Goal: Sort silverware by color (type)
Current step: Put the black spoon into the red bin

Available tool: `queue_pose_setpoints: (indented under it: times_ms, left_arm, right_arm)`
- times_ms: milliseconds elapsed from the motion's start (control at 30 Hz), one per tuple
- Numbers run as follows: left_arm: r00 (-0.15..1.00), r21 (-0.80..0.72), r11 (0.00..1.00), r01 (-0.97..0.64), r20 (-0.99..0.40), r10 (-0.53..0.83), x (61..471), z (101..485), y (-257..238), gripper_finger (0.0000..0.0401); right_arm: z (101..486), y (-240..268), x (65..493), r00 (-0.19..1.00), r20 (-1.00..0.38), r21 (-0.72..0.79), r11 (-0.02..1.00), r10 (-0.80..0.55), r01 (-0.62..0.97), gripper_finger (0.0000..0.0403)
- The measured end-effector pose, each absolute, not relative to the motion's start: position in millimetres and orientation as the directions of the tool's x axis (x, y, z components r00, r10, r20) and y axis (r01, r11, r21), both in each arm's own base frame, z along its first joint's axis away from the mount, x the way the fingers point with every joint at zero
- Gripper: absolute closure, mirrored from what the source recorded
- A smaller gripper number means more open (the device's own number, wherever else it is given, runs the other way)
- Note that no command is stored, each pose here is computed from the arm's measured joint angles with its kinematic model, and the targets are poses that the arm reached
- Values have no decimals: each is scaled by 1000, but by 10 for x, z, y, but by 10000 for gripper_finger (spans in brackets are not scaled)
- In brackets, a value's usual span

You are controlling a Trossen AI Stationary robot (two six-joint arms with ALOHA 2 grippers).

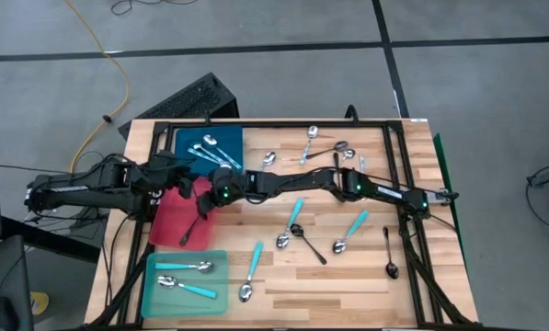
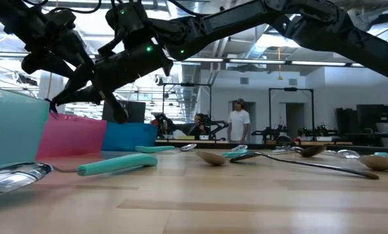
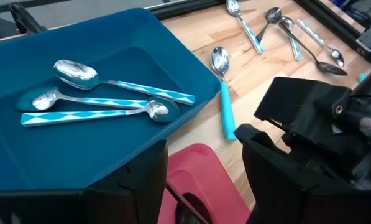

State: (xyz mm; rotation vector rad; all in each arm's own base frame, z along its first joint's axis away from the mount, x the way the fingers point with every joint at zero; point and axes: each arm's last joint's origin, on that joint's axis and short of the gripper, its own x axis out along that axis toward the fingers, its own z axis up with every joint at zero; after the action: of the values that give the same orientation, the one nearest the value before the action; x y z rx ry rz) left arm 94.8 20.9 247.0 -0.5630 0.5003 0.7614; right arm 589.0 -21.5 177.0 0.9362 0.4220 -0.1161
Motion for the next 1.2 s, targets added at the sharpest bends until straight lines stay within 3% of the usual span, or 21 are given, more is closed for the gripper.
queue_pose_setpoints:
  times_ms: [700,1200]
  left_arm:
    - [624,-290,594,-750,-606,493,947,2469,208,207]
    - [625,-288,597,-749,-607,491,947,2469,207,207]
  right_arm:
    - [1664,-219,5872,884,-466,691,641,41,334,378]
    - [1438,-213,5914,879,-467,748,574,97,334,362]
